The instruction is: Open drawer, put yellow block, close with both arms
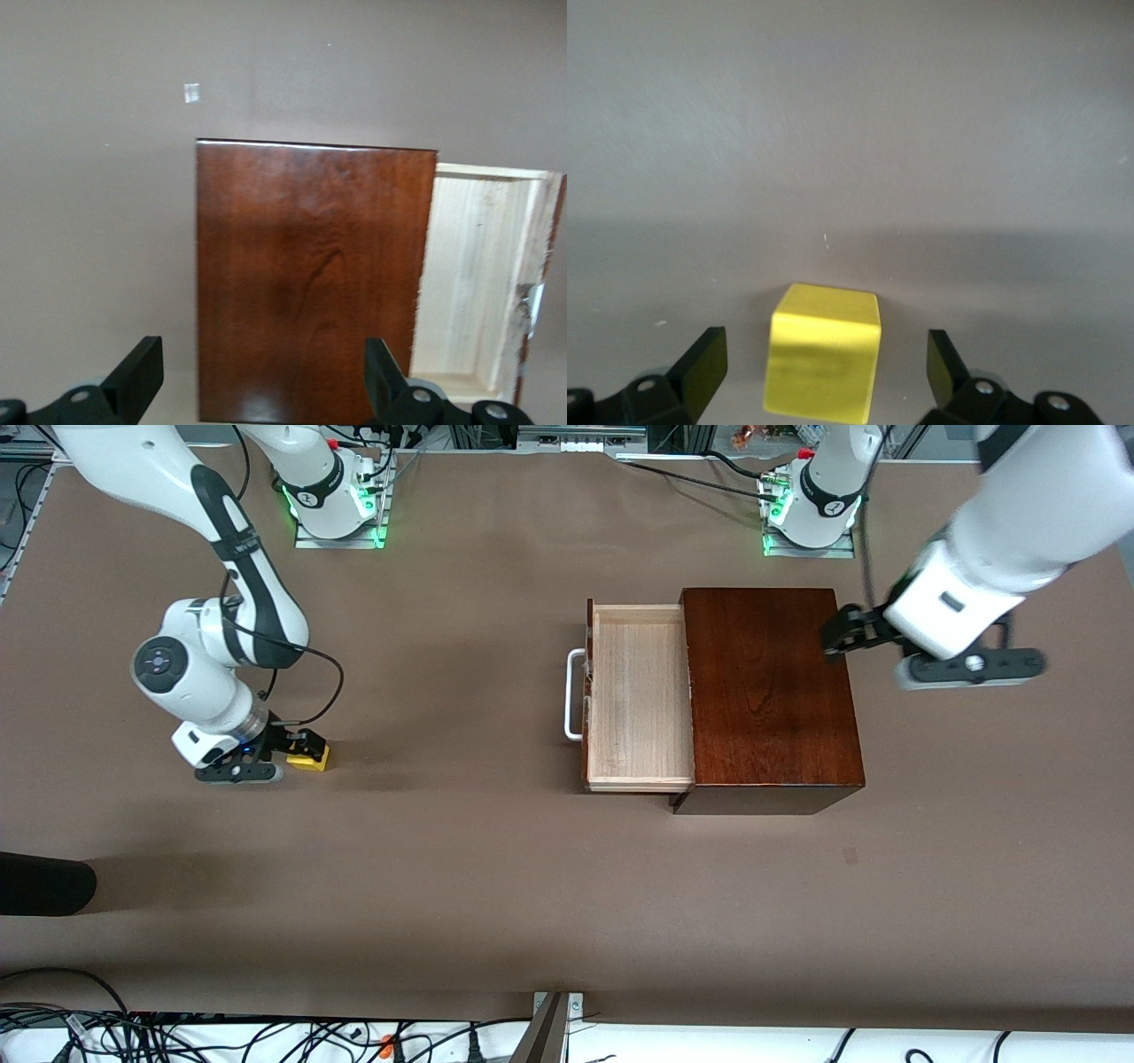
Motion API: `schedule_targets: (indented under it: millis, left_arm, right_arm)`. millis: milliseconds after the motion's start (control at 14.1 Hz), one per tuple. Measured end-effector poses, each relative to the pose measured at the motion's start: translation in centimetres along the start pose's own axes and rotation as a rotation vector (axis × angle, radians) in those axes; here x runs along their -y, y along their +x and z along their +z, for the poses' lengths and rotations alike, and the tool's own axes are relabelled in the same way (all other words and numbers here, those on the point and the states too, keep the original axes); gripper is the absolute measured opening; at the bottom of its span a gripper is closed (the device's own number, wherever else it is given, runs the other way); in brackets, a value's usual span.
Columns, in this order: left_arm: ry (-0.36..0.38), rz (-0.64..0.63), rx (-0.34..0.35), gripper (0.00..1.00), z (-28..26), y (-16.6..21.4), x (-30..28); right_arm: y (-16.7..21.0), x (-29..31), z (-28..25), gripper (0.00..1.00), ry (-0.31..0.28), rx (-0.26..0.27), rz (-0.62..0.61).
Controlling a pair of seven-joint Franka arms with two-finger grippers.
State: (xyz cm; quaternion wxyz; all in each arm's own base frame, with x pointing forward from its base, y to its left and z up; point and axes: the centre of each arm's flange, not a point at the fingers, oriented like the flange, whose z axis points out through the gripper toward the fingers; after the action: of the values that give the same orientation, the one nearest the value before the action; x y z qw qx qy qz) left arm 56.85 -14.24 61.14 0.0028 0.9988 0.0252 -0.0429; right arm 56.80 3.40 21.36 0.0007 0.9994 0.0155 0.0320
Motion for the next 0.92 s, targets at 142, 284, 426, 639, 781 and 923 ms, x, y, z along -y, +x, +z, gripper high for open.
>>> schedule_targets:
  millis: [142, 284, 426, 639, 781, 923]
  left_arm:
    - [0.009, 0.033, 0.005, 1.0, -0.1, -0.2, 2.7]
    - [0.014, 0.063, 0.01, 1.0, 0.0, -0.2, 6.0]
    - [0.014, 0.083, 0.014, 1.0, 0.0, -0.2, 8.6]
    - [0.013, 0.085, 0.004, 1.0, 0.4, 0.0, 9.5]
    - [0.013, 0.09, 0.006, 1.0, 0.9, 0.1, 9.5]
    - [0.013, 0.112, 0.005, 1.0, 0.9, 0.3, 10.2]
  right_arm:
    - [-0.4, 0.0, 0.9, 0.97, -0.001, -0.001, 0.001]
    - [-0.6, 0.0, 1.4, 0.91, -0.001, 0.007, 0.002]
    - [-0.8, 0.0, 2.0, 0.69, -0.002, 0.019, 0.002]
    - [-0.2, 0.2, 1.5, 0.56, 0.0, 0.007, -0.001]
    - [1.2, 0.6, -0.2, 0.56, 0.004, 0.021, 0.001]
    - [3.4, 1.8, -3.6, 0.56, 0.008, 0.078, 0.027]
